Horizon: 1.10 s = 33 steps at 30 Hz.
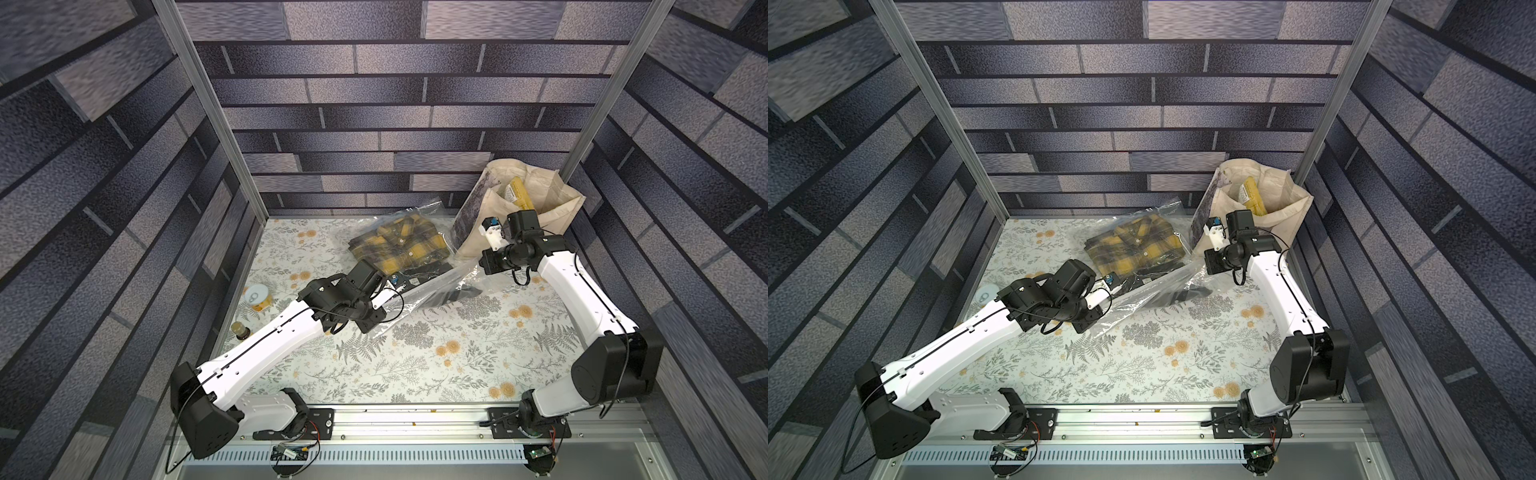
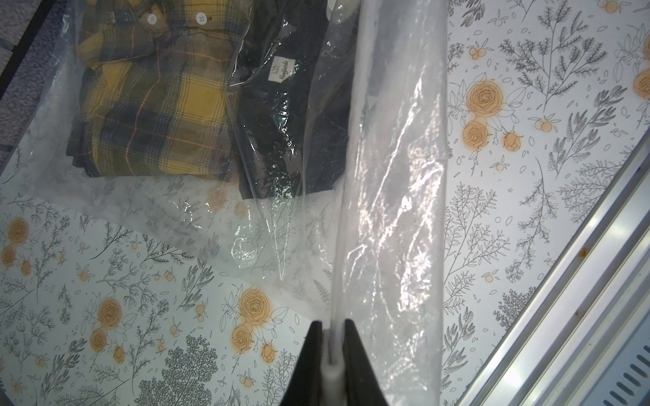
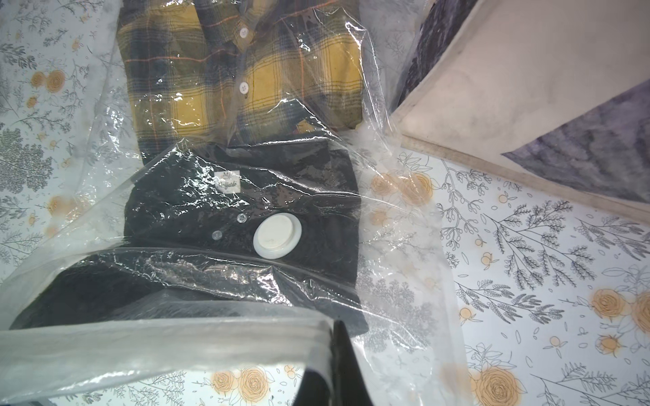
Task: Place the folded shirt into the vacuum bag
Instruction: Close the vacuum bag at the center of the board, then adjust the vacuum bag at the center of the board.
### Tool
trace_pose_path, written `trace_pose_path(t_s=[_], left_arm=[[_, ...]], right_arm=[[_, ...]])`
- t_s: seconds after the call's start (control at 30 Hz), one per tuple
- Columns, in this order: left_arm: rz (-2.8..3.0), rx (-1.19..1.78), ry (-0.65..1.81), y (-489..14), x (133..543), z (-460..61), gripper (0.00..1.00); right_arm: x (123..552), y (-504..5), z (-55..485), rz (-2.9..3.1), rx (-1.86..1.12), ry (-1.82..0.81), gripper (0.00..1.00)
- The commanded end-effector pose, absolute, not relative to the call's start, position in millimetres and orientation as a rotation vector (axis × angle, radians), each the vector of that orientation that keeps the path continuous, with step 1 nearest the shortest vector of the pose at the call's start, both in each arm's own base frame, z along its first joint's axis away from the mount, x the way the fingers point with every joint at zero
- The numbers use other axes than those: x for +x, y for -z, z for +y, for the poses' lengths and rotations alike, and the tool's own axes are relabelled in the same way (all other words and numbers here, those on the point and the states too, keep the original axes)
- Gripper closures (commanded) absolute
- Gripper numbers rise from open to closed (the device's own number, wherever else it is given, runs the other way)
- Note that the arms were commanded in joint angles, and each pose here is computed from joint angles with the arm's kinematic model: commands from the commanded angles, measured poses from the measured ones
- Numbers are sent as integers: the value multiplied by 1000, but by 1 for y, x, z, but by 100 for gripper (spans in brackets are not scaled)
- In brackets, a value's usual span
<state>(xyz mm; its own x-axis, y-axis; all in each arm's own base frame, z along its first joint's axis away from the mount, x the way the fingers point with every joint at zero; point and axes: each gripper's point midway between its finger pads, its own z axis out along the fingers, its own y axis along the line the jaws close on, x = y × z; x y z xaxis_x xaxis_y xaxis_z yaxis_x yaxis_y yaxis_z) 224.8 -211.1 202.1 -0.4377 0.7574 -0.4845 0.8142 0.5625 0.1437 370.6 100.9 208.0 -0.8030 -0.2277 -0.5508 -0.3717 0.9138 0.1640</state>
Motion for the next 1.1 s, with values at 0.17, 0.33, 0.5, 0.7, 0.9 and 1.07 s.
trace_pose_path(t_s=[0.17,0.33,0.5,0.7,0.9,1.07], left_arm=[[2446,1246,192,-203,194,-180,86],[2337,1208,476,-242,177,-207,51],[2301,1107,575,-245,193,-231,46],[2373,939,445,-210,234,-243,42],[2395,787,332,-197,259,-223,39],[2384,568,274,-196,279,-189,35]], right_arm=[[344,-275,147,2335,-451,-734,41],[344,-290,141,2415,-226,-706,47],[324,-193,156,2688,-95,-471,55],[304,-79,179,2887,13,-269,59],[294,-24,237,2971,-73,-263,62],[277,-2,291,3019,-170,-350,63]])
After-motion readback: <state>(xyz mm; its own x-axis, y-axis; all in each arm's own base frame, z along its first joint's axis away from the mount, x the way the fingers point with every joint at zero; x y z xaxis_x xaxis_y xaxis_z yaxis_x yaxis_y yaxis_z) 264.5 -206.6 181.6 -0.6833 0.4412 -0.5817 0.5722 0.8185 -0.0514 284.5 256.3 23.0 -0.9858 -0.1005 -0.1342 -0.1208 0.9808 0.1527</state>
